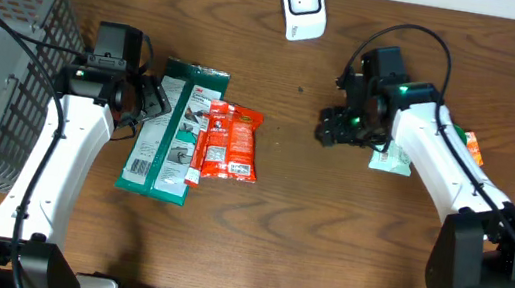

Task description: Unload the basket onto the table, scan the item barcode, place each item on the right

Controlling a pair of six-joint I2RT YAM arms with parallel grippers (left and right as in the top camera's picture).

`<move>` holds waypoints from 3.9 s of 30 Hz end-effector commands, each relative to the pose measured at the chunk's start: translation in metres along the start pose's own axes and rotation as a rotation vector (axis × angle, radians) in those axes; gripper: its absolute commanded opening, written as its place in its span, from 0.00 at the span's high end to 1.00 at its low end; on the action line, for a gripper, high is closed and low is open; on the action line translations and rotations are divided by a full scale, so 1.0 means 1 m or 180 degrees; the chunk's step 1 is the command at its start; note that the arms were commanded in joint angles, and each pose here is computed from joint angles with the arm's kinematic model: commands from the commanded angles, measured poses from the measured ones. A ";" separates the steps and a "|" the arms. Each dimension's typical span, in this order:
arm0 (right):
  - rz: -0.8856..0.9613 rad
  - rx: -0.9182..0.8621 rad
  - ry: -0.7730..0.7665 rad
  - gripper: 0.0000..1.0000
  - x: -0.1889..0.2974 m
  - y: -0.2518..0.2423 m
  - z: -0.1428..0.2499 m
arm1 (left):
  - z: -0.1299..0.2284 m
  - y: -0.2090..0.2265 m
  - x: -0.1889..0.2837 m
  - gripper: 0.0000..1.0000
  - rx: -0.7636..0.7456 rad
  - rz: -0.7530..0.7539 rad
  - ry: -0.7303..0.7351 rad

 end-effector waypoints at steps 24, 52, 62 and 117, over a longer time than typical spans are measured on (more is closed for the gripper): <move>-0.0733 0.0385 -0.0118 0.07 -0.042 0.124 0.021 | 0.000 0.002 0.002 0.16 -0.0021 -0.0024 -0.0018; -0.0919 0.0520 -0.0395 0.02 -0.060 0.129 0.020 | -0.017 -0.008 0.002 0.05 0.0014 0.0119 -0.0246; -0.1023 0.0481 -0.0368 0.01 -0.058 0.127 0.019 | 0.011 0.001 0.002 0.48 -0.0021 0.0026 0.0158; -0.2260 0.0277 -0.0016 0.11 -0.088 0.104 0.013 | 0.117 -0.121 -0.101 0.92 -0.1251 0.0779 0.0781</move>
Point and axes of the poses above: each gripper's point midway between its finger pads, its own x axis back along the fingers, its own y axis along the line the jaws close on, z = x × y, the point moved 2 cm from there along x, back along the fingers, and after that the axes turned 2 degrees about -x, right-handed, at the moved point
